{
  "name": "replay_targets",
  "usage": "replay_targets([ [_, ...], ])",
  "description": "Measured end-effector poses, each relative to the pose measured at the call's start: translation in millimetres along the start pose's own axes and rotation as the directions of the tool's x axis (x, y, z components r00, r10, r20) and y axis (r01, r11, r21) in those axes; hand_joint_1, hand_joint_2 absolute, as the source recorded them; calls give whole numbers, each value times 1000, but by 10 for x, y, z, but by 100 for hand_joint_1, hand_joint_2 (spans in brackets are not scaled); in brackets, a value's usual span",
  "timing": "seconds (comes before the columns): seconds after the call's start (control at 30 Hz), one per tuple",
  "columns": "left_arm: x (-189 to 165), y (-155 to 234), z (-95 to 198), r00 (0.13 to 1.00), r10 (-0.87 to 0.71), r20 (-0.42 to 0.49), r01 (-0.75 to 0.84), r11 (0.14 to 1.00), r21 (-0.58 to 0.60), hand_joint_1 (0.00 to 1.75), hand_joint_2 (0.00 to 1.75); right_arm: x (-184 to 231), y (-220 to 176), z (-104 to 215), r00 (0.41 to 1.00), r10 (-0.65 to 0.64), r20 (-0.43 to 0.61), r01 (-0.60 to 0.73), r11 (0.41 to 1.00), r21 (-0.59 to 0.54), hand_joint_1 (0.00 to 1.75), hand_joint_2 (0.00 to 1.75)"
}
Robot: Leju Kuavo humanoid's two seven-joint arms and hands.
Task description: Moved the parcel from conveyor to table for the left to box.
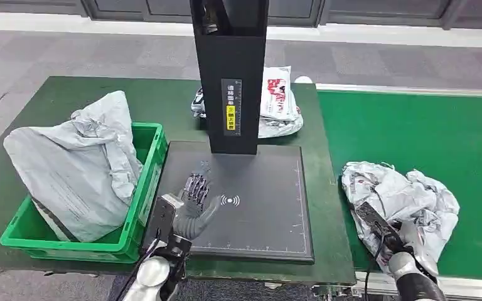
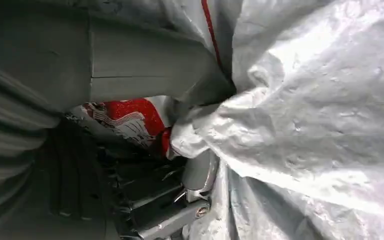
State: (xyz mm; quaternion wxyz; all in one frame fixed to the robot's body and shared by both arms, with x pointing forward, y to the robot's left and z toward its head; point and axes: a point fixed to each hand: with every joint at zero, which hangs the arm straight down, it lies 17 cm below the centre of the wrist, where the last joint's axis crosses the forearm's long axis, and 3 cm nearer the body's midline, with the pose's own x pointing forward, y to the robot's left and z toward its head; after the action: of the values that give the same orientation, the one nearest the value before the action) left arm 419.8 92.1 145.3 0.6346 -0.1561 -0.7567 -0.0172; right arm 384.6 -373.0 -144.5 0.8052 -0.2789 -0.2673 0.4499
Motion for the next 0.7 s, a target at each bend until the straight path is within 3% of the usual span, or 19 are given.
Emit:
replay_targets([
  [0.1, 6, 16, -4, 1000, 5, 2, -5, 1000, 8, 0, 175, 55, -23, -3, 998, -67, 22, 67, 998, 4, 175, 175],
  [0.23, 15, 58, 4, 1000, 5, 6, -6, 1000, 25, 0, 175, 234, -61, 11, 959, -262, 109, 260, 965, 33, 175, 175],
  [0.4, 17, 62, 6, 1000, 5, 7, -5, 1000, 26, 0, 175, 248, -65, 13, 954, -277, 117, 274, 961, 37, 175, 175],
  [0.47, 25, 89, 21, 1000, 1, 13, -1, 999, 37, 0, 175, 448, -83, 66, 876, -437, 204, 423, 899, 111, 175, 175],
  [0.5, 18, 142, 72, 1000, -8, 19, 7, 999, 50, 0, 175, 668, -181, 197, 669, -680, 300, 637, 732, 240, 175, 175],
  [0.7, -41, 179, 133, 1000, -16, 4, 16, 998, 53, 0, 175, 621, -186, 202, 628, -722, 291, 681, 691, 244, 175, 175],
])
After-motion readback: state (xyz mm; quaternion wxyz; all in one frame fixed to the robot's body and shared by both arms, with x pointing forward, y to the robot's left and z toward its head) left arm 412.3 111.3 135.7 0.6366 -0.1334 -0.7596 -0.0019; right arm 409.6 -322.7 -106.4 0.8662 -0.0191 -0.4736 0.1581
